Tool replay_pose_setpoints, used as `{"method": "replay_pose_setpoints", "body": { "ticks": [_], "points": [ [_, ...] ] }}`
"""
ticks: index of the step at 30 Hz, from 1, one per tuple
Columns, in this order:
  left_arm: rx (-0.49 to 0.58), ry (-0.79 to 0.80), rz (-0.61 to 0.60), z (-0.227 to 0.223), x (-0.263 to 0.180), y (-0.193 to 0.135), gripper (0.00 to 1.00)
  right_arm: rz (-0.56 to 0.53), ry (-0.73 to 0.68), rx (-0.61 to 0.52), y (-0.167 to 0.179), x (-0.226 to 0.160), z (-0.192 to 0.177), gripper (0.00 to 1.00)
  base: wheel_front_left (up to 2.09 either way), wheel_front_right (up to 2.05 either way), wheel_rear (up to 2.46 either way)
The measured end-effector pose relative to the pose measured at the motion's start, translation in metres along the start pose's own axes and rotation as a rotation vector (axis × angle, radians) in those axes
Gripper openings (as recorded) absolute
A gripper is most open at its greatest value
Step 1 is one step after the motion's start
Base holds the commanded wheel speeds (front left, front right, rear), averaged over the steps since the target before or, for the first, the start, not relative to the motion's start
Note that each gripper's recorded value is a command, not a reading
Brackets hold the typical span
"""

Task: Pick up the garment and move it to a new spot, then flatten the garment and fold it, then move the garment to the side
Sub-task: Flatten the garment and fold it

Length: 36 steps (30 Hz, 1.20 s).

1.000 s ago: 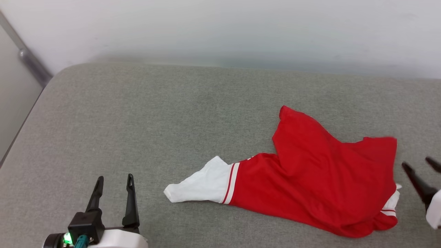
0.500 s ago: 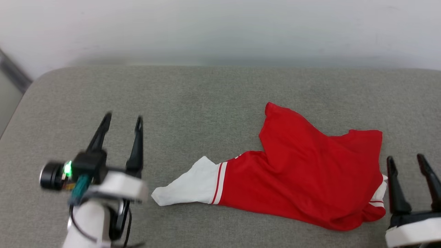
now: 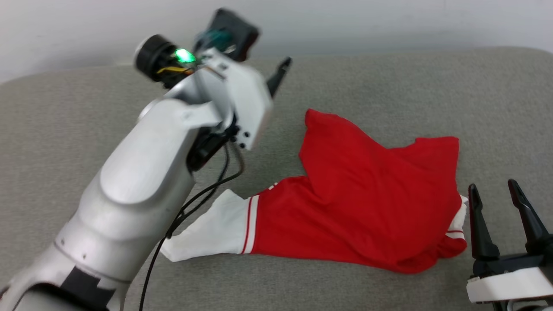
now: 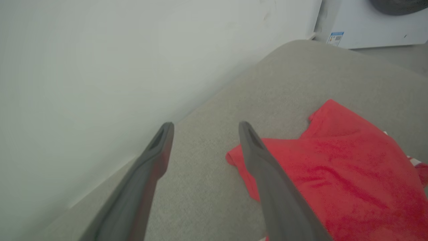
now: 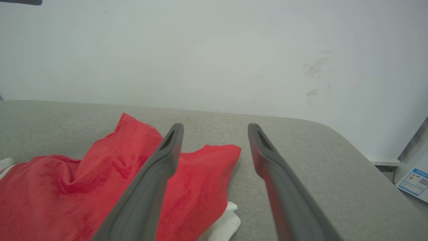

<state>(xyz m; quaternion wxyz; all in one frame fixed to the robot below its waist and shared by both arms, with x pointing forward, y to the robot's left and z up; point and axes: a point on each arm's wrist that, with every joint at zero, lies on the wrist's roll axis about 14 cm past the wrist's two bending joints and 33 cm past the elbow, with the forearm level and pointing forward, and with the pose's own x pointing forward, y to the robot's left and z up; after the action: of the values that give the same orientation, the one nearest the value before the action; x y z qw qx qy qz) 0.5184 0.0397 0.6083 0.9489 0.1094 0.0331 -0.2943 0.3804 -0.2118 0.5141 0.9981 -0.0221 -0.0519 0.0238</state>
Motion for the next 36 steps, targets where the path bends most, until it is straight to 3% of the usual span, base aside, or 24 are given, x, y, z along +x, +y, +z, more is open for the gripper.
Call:
{"method": "replay_pose_setpoints", "body": {
  "ticks": [9, 15, 16, 19, 22, 27, 29, 36],
  "points": [
    [0.003, 0.428, -0.303, -0.047, 0.045, -0.067, 1.0, -0.025, 0.041, -0.033, -0.011, 0.004, -0.013, 1.0, 0.0, 0.0, 0.0],
    [0.076, 0.684, -0.403, -0.106, 0.053, -0.089, 1.0, -0.038, 0.061, -0.049, -0.017, 0.01, -0.02, 1.0, 0.0, 0.0, 0.0],
    [0.133, 0.826, -0.446, -0.152, 0.052, -0.099, 1.0, -0.047, 0.077, -0.057, -0.021, 0.014, -0.026, 1.0, 0.0, 0.0, 0.0],
    [0.108, 0.89, -0.475, -0.178, 0.054, -0.107, 1.0, -0.055, 0.088, -0.064, -0.024, 0.018, -0.03, 1.0, 0.0, 0.0, 0.0],
    [0.154, 0.986, -0.488, -0.208, 0.047, -0.107, 1.0, -0.064, 0.111, -0.07, -0.027, 0.017, -0.037, 1.0, 0.0, 0.0, 0.0],
    [0.136, 1.011, -0.522, -0.22, 0.047, -0.116, 1.0, -0.074, 0.125, -0.075, -0.03, 0.02, -0.042, 1.0, 0.0, 0.0, 0.0],
    [0.144, 1.01, -0.527, -0.221, 0.046, -0.117, 0.0, -0.07, 0.129, -0.075, -0.029, 0.02, -0.044, 1.0, 0.0, 0.0, 0.0],
    [0.186, 0.821, -0.543, -0.195, 0.049, -0.127, 0.0, -0.066, 0.114, -0.08, -0.028, 0.019, -0.039, 1.0, 0.0, 0.0, 0.0]
  ]
}}
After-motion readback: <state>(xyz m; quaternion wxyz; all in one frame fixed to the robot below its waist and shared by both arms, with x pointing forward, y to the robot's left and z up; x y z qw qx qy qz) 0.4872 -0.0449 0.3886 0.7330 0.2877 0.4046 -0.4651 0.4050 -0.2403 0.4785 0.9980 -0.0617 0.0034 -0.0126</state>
